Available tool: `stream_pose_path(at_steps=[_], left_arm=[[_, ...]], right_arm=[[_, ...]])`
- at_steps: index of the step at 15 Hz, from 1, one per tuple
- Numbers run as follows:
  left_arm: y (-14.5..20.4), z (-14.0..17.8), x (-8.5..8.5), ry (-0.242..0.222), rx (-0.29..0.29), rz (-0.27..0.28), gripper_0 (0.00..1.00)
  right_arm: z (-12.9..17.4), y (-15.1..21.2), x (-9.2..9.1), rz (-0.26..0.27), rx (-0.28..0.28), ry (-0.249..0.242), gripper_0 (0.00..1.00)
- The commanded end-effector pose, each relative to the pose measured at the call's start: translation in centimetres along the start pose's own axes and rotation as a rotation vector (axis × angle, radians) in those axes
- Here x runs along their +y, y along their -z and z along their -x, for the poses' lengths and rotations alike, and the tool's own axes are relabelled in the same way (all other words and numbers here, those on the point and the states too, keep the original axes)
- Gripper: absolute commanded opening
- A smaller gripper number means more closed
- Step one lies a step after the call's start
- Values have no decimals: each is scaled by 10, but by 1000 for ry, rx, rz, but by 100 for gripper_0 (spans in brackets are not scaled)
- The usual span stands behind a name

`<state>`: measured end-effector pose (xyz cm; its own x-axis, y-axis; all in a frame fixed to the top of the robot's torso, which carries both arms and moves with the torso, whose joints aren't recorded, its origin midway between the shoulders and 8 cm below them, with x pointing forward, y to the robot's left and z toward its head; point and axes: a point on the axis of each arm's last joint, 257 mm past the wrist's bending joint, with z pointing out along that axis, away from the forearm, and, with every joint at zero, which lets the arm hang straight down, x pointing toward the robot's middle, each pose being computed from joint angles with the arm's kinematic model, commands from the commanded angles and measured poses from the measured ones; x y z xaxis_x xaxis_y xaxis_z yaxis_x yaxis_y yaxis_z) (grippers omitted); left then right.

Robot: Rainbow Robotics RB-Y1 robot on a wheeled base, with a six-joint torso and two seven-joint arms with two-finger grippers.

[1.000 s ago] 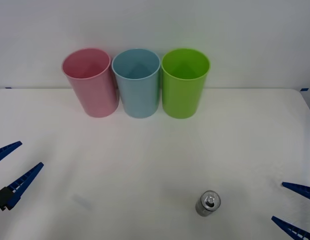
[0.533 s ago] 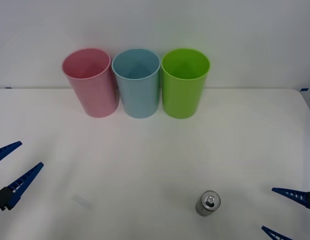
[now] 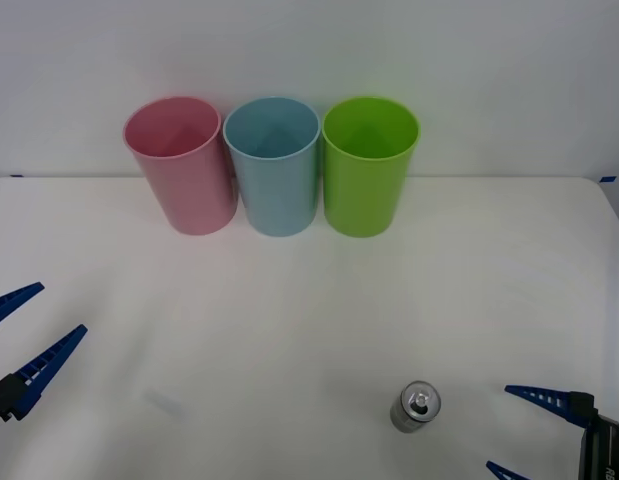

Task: Grasp the object on the table and drop it into the matching bin: aluminum can to the light blue bin, PET bottle to the pink bin.

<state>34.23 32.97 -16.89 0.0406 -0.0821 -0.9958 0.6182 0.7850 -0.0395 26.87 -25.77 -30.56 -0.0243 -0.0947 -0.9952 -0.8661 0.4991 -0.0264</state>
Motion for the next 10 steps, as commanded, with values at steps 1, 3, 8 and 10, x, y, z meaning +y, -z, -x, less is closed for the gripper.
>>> stream_pose_path(at_steps=[1, 3, 8, 10], left_arm=[[0, 0, 0, 0, 0, 0, 100], [0, 0, 0, 0, 0, 0, 100], [0, 0, 0, 0, 0, 0, 100], [0, 0, 0, 0, 0, 0, 100]], right_arm=[[-7, -21, 2, -11, -6, 5, 100], [-11, -34, 3, -18, -11, 14, 100], [-19, -64, 9, -18, -12, 21, 100], [-23, -76, 13, -11, -8, 22, 100]])
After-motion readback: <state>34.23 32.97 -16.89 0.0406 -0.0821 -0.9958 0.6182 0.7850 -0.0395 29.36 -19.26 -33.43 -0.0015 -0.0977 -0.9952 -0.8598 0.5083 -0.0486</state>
